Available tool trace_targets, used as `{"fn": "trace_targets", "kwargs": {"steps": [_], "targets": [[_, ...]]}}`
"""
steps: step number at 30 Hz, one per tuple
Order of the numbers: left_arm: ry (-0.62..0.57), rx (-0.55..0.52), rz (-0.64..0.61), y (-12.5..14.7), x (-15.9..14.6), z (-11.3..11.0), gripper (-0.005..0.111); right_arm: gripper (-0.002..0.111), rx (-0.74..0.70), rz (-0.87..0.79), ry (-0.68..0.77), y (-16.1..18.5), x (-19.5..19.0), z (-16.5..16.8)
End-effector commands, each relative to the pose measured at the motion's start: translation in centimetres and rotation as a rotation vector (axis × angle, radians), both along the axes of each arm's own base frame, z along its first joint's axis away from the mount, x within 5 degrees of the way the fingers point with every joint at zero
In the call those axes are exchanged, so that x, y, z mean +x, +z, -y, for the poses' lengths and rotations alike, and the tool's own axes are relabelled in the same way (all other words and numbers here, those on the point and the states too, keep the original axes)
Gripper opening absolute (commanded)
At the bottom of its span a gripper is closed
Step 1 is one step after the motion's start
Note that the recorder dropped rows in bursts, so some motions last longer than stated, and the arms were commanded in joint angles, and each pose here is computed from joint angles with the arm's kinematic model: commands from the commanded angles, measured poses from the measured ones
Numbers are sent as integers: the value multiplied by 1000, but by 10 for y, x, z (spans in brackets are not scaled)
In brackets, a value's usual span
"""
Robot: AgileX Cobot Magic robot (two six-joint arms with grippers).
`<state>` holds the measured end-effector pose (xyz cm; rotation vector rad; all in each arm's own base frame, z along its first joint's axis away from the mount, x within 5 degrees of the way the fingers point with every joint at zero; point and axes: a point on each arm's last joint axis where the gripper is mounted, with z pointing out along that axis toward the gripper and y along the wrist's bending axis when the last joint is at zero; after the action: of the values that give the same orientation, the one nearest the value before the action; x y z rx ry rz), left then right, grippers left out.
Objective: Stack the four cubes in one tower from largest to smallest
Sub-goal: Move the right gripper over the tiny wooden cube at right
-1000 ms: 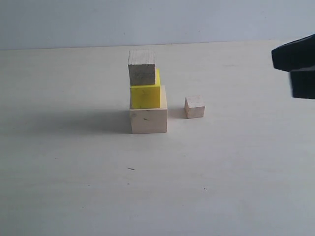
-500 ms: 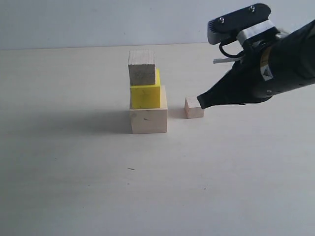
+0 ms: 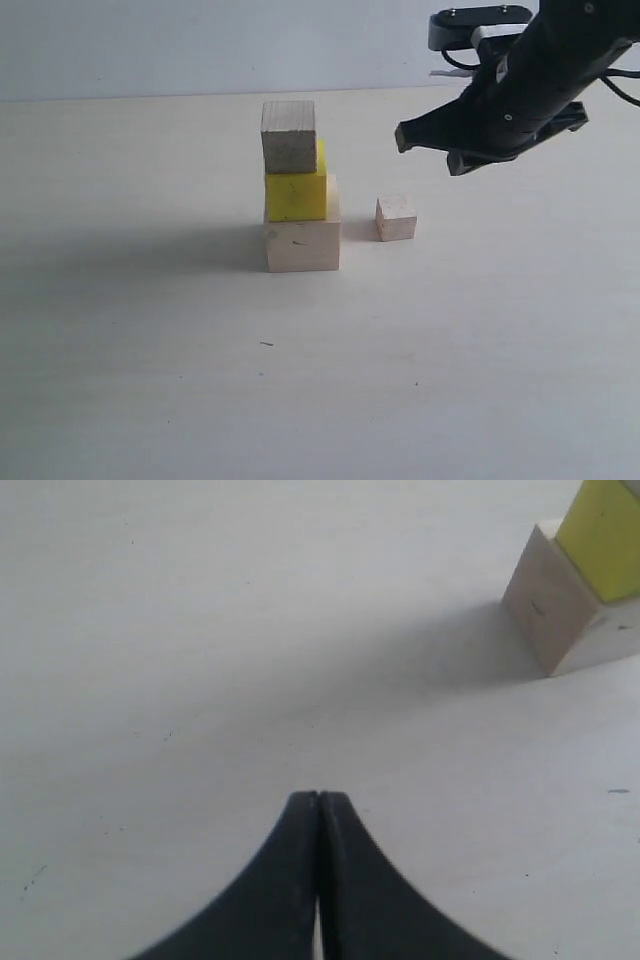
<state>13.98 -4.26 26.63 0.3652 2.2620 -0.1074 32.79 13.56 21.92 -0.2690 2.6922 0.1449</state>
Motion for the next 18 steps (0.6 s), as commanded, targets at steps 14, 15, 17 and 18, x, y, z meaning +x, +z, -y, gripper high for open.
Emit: {"fn": "trace_targets", "kwargs": {"steps": [14, 15, 17, 18], "targets": [[26, -44, -7, -1, 2, 1, 0, 55, 53, -79, 44, -38, 21, -16], [26, -44, -7, -1, 2, 1, 0, 56, 59, -69, 42, -38, 22, -17], [27, -45, -8, -1, 2, 1, 0, 56, 66, -54, 43, -36, 26, -18], [27, -45, -8, -1, 2, 1, 0, 56, 67, -52, 43, -36, 28, -20]]}}
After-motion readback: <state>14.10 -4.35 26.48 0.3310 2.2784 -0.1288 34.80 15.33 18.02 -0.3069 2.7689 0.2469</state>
